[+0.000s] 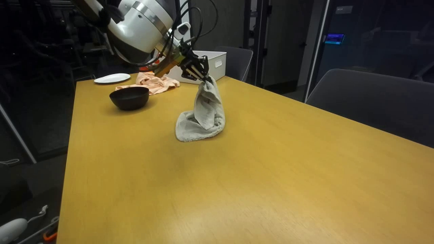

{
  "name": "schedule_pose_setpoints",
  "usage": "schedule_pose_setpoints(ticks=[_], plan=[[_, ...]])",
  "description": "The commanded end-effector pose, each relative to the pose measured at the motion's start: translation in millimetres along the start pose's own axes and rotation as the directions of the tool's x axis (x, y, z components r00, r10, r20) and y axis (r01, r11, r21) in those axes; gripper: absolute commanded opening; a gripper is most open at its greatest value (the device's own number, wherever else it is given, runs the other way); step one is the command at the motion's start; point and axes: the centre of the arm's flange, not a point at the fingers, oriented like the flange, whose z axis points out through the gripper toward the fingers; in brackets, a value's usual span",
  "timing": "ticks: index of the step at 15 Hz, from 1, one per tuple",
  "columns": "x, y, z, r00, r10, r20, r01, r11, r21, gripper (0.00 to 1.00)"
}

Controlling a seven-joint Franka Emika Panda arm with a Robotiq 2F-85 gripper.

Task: Take the toy blocks off of the kitchen towel by picking it up

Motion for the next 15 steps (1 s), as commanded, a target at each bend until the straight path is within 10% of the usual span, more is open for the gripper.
schedule_pose_setpoints(ticks=[1, 8, 9, 15], plan=[[30.2, -17.8, 21.2, 0.993, -0.077, -0.094, 0.061, 0.984, -0.166, 0.04], [20.1, -18.0, 52.9, 0.949, -0.276, -0.155, 0.175, 0.866, -0.469, 0.07], [17.5, -16.3, 53.5, 0.951, -0.273, -0.146, 0.174, 0.860, -0.480, 0.33], [8.3, -0.5, 41.3, 0.977, -0.198, -0.083, 0.147, 0.899, -0.412, 0.70]])
